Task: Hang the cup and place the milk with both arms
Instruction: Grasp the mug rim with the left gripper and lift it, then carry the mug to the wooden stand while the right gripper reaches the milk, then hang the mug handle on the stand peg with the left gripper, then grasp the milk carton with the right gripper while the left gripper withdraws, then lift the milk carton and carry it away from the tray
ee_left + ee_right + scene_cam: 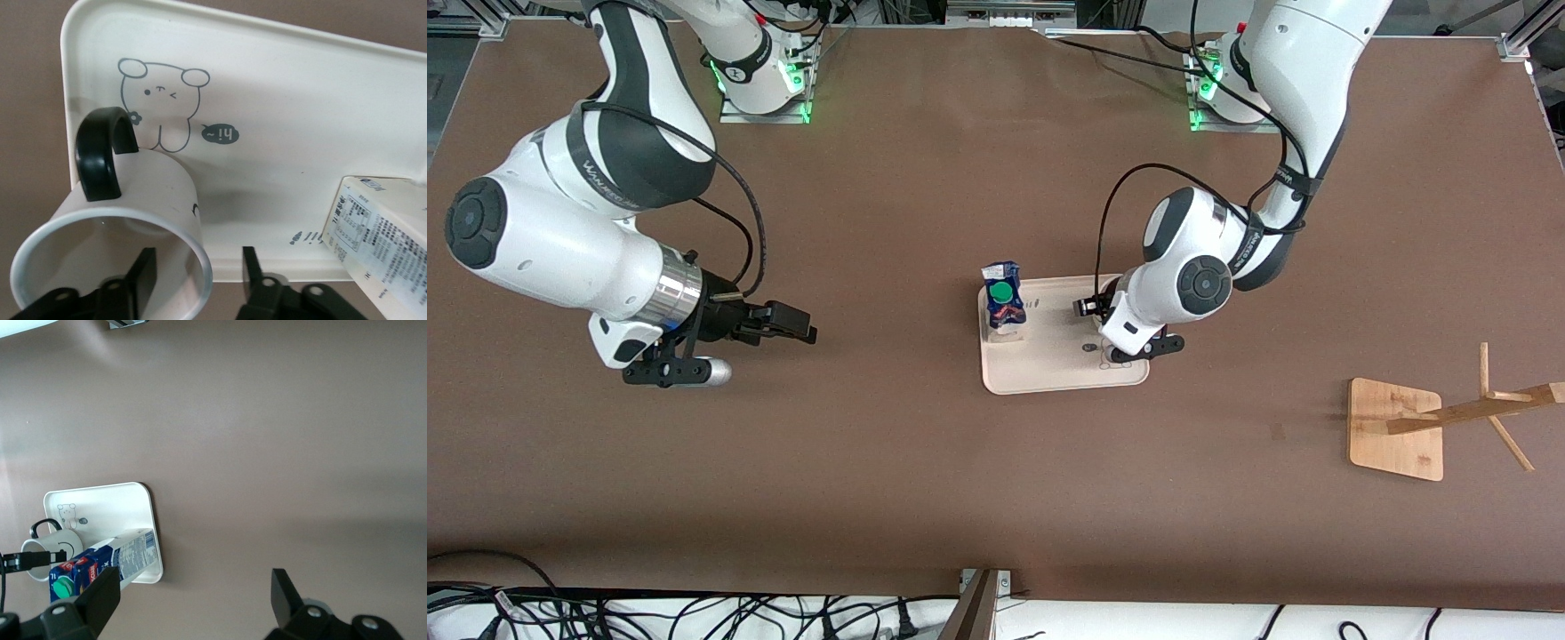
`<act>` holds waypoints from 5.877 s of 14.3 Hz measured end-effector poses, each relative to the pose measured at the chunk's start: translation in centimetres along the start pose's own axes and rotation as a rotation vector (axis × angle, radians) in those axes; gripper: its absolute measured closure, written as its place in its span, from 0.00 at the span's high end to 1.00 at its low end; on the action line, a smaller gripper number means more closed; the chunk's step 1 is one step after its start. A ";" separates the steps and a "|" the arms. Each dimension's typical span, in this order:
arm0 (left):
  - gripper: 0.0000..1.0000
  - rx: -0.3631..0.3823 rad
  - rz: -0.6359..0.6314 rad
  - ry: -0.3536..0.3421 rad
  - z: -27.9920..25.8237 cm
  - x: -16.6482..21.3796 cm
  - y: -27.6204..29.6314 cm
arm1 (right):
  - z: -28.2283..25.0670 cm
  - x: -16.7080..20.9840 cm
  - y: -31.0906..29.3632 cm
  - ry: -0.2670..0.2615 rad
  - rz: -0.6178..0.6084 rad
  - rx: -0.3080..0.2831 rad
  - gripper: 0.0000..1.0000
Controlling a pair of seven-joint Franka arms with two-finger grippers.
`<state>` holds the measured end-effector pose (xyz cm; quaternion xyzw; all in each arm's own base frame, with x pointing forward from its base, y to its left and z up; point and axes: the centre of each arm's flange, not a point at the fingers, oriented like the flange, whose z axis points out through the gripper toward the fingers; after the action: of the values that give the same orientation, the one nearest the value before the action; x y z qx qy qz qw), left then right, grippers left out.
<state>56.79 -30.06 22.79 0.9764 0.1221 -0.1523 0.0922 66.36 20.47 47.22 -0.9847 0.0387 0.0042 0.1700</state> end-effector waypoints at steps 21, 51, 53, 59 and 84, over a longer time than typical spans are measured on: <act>0.07 0.153 0.195 0.230 -30.7 1.9 -17.2 | 10.0 -5.3 -14.6 0.067 0.193 0.054 1.00; 0.89 0.175 0.317 0.248 -36.6 5.1 -28.5 | 24.2 -14.4 -23.7 0.126 -0.023 -0.095 1.00; 1.00 0.163 0.268 0.225 -37.5 1.3 -25.0 | 24.7 -14.6 -23.6 0.122 -0.076 -0.114 1.00; 1.00 0.164 0.202 0.181 -35.2 -5.7 -18.9 | 25.0 -13.8 -22.2 0.085 -0.147 -0.169 1.00; 1.00 0.141 0.136 0.241 -41.1 -6.3 -21.7 | 2.3 -9.8 -18.0 0.025 0.026 -0.239 0.33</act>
<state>56.47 -1.82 60.18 0.9977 0.0549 -0.0357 0.0182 58.02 38.86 51.31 -0.9973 0.0527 -0.0013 0.0510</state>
